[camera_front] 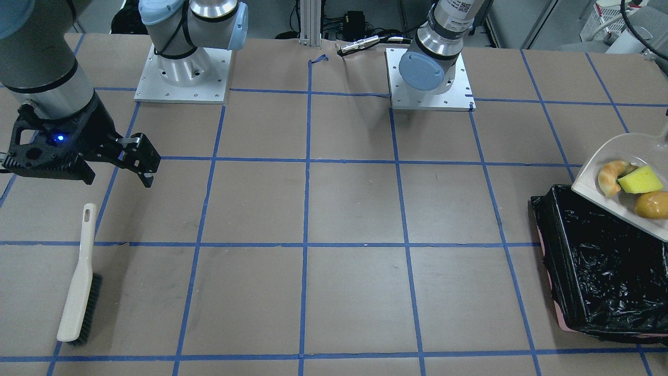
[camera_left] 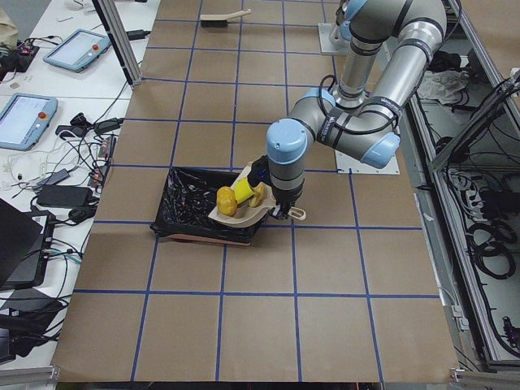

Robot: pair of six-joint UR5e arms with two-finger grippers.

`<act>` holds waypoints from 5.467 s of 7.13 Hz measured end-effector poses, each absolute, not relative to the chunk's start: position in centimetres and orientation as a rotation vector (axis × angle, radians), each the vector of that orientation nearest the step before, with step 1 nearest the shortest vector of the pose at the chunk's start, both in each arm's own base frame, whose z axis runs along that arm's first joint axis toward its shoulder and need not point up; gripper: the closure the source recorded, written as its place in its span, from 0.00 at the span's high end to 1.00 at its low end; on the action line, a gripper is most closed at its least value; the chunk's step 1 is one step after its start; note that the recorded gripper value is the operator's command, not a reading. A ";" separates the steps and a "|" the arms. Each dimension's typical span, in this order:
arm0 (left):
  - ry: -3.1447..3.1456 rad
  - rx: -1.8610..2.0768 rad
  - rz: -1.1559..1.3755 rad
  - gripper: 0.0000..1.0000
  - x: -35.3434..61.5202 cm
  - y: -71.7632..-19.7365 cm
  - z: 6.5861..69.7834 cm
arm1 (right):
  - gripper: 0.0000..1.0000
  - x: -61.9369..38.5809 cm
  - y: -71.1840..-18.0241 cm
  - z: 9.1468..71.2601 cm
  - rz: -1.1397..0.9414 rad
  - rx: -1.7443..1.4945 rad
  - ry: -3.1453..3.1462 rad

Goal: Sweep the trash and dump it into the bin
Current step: 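Tilt the dustpan over the black bin with the left gripper to dump trash, then bring the empty dustpan back to the table with the left gripper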

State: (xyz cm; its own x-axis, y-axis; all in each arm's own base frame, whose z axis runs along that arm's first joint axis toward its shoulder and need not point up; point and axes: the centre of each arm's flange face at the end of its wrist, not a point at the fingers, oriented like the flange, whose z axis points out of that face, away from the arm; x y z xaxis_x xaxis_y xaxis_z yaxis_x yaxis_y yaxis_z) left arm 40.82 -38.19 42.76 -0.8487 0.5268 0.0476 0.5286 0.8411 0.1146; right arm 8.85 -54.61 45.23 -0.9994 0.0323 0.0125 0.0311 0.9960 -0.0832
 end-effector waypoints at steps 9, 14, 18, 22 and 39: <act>-2.961 -0.931 -0.494 0.06 38.9 -39.3 42.5 | 1.00 16.1 -49.8 48.1 0.125 0.151 -3.177; -2.966 -1.022 -0.689 0.09 37.1 -41.3 43.1 | 1.00 15.3 -49.8 48.1 0.120 0.136 -3.131; -2.968 -1.091 -0.811 0.13 36.0 -42.7 43.5 | 1.00 15.4 -48.2 48.4 0.024 0.143 -3.144; -3.011 -1.172 -0.900 0.00 35.4 -44.7 44.9 | 1.00 15.3 -48.1 48.5 0.026 0.141 -3.142; -2.217 -2.196 -0.001 0.02 6.0 -65.8 36.4 | 1.00 15.2 -48.2 48.6 0.039 0.125 -3.132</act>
State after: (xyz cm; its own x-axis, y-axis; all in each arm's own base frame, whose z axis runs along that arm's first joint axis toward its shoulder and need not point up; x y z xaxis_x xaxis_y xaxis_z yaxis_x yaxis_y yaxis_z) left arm 6.01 -65.79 36.41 -0.0097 0.9998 0.0153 0.9998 0.0100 -0.0146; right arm 15.20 -48.18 48.59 -0.9968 -0.0793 0.0076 -0.0794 0.9965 -0.0247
